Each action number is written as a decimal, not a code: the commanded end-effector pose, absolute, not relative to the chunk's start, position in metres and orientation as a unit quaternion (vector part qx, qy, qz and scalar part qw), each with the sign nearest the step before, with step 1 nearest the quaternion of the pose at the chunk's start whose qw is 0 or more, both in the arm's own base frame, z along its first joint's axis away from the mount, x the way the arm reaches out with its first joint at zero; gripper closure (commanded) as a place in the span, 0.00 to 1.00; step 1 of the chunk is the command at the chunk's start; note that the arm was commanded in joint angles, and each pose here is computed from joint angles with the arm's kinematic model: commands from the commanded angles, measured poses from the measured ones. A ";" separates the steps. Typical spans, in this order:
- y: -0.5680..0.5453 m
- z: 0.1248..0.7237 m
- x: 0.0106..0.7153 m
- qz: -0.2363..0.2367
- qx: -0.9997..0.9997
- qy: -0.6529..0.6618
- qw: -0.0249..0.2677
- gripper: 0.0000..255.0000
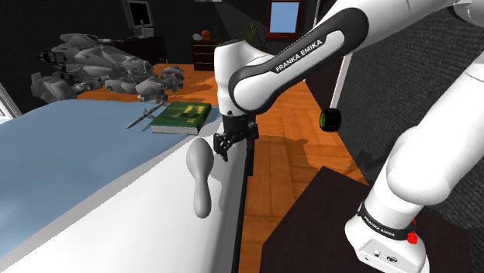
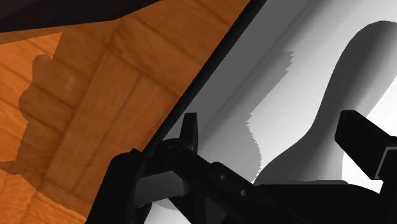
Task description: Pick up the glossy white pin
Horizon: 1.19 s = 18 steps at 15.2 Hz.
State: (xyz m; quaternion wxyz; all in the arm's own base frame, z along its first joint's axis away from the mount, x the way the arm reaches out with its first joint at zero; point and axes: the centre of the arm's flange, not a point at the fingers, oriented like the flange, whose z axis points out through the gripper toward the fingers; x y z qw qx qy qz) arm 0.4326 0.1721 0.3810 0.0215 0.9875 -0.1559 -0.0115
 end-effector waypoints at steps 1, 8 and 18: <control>0.186 0.365 0.448 -0.007 0.985 -0.172 0.022 0.00; 0.231 0.308 0.504 0.006 0.974 -0.224 0.028 0.00; 0.257 0.246 0.544 0.015 0.966 -0.258 0.032 0.00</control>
